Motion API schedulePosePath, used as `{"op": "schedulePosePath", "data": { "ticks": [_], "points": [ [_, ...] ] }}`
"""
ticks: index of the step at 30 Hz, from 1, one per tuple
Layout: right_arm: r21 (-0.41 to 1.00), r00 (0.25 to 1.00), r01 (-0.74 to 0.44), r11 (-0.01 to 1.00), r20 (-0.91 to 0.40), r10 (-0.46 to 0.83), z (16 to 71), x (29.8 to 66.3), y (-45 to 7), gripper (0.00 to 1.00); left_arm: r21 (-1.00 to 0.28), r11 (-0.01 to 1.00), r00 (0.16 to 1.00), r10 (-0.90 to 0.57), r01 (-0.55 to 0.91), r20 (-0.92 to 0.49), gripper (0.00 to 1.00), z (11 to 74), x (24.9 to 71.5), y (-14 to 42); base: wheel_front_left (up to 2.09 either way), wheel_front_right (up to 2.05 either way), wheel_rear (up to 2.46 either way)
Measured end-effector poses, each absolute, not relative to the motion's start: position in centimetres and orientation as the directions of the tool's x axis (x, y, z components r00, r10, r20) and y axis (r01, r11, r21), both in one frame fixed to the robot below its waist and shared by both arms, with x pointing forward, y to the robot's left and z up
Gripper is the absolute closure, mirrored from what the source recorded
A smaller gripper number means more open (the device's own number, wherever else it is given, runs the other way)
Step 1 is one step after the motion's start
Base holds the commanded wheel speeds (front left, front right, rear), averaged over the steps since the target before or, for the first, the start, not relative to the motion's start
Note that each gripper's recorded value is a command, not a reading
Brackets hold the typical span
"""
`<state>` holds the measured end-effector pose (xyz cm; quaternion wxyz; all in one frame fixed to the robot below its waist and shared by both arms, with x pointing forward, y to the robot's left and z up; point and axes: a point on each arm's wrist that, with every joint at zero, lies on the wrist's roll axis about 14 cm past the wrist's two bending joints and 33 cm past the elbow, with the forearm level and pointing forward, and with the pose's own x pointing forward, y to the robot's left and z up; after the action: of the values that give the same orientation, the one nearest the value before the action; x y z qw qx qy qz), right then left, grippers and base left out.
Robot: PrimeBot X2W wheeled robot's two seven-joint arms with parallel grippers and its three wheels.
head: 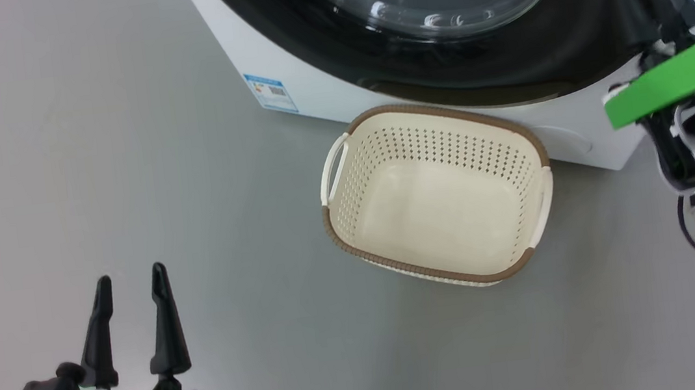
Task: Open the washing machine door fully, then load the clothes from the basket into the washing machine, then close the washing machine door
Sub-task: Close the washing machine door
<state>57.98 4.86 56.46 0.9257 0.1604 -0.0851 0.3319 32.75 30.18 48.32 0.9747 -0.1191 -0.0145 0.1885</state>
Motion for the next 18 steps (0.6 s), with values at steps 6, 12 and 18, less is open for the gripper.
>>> {"op": "schedulePosePath", "data": {
  "ticks": [6, 12, 18],
  "points": [
    [0.251, 0.768, -0.639, 0.727, 0.262, 0.585, 56.8, 55.9, 3.7, 0.0, -0.243, 0.909, 0.938, 0.348, -0.339, -0.007, 0.0, 48.5, 32.6, 29.7, 0.0, 0.0, 0.0],
    [0.269, 0.803, -0.596, 0.757, 0.216, 0.555, 55.2, 53.7, 1.3, 0.0, -0.236, 0.923, 0.951, 0.309, -0.303, -0.012, 0.0, 48.3, 32.5, 28.9, 0.0, 0.0, 0.0],
    [0.286, 0.849, -0.529, 0.799, 0.174, 0.5, 53.8, 51.7, -2.0, 0.0, -0.24, 0.937, 0.965, 0.264, -0.255, 0.005, 0.0, 48.6, 33.2, 27.9, 0.0, 0.0, 0.0]
  ]
}}
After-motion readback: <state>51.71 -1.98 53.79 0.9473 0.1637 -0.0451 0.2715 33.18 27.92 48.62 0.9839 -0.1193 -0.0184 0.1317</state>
